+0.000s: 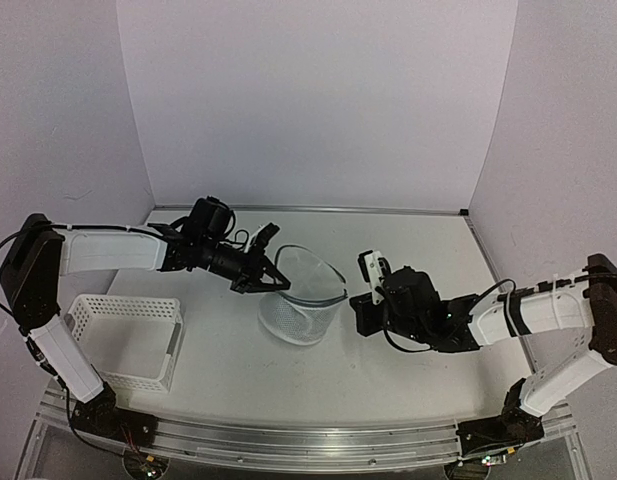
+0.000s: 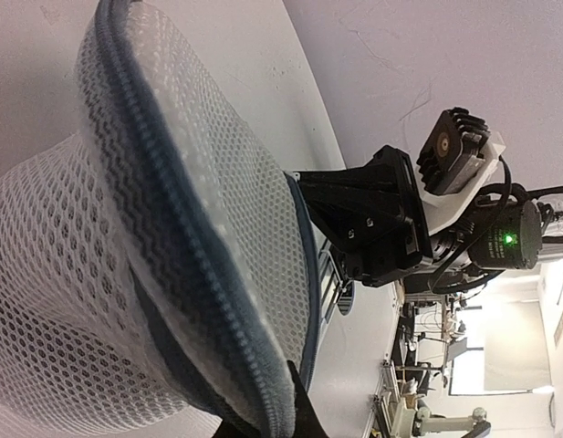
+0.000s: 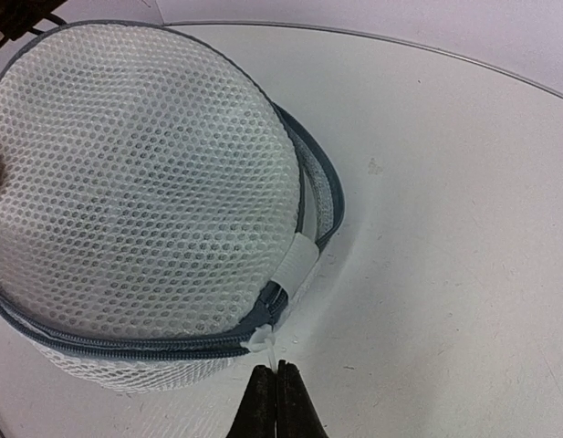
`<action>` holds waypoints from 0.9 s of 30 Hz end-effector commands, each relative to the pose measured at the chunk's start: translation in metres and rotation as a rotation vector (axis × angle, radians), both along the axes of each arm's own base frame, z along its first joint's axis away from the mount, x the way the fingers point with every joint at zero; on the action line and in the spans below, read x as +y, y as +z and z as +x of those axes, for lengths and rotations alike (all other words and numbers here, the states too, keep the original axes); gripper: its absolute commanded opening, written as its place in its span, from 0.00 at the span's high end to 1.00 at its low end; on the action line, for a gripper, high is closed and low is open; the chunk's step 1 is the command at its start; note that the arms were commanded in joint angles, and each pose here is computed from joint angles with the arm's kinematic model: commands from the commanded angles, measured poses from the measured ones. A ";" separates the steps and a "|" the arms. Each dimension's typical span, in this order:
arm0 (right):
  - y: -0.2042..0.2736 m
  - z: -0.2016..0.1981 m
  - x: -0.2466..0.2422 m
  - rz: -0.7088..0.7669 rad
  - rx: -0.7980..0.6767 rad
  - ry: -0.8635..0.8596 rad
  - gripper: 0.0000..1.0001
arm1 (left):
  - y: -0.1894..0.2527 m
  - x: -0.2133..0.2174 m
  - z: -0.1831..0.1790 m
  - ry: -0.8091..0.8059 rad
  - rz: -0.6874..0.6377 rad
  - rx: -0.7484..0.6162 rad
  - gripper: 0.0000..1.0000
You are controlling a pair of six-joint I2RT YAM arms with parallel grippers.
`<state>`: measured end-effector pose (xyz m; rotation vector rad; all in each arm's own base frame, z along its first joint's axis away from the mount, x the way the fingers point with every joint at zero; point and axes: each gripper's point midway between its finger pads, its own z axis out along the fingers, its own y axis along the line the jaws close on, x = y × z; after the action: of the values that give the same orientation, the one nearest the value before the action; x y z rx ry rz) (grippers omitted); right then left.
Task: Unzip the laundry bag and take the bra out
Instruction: Unzip the zipper of the laundry bag, then place the laundry bag at the center of the board.
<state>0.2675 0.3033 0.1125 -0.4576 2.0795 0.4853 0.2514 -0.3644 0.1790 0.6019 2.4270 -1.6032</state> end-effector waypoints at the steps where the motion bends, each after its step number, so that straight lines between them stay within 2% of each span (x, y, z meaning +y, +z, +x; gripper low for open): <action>1: -0.003 0.019 -0.019 -0.030 -0.017 -0.094 1.00 | 0.041 -0.003 -0.019 -0.096 -0.085 -0.058 1.00; 4: -0.002 0.018 -0.016 -0.026 -0.016 -0.076 1.00 | 0.036 -0.003 -0.016 -0.082 -0.068 -0.055 1.00; 8: 0.004 0.015 -0.014 -0.018 -0.023 -0.054 0.92 | 0.027 -0.003 -0.012 -0.062 -0.042 -0.049 1.00; 13: 0.014 0.012 -0.015 0.001 -0.040 -0.040 0.88 | 0.017 -0.003 -0.009 -0.049 -0.021 -0.040 1.00; 27: 0.060 0.009 -0.035 0.040 -0.123 -0.081 0.58 | 0.020 -0.018 -0.003 -0.037 -0.055 -0.042 1.00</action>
<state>0.2729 0.2764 0.1464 -0.4143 2.0144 0.4536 0.2400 -0.3649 0.1666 0.6126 2.4969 -1.5851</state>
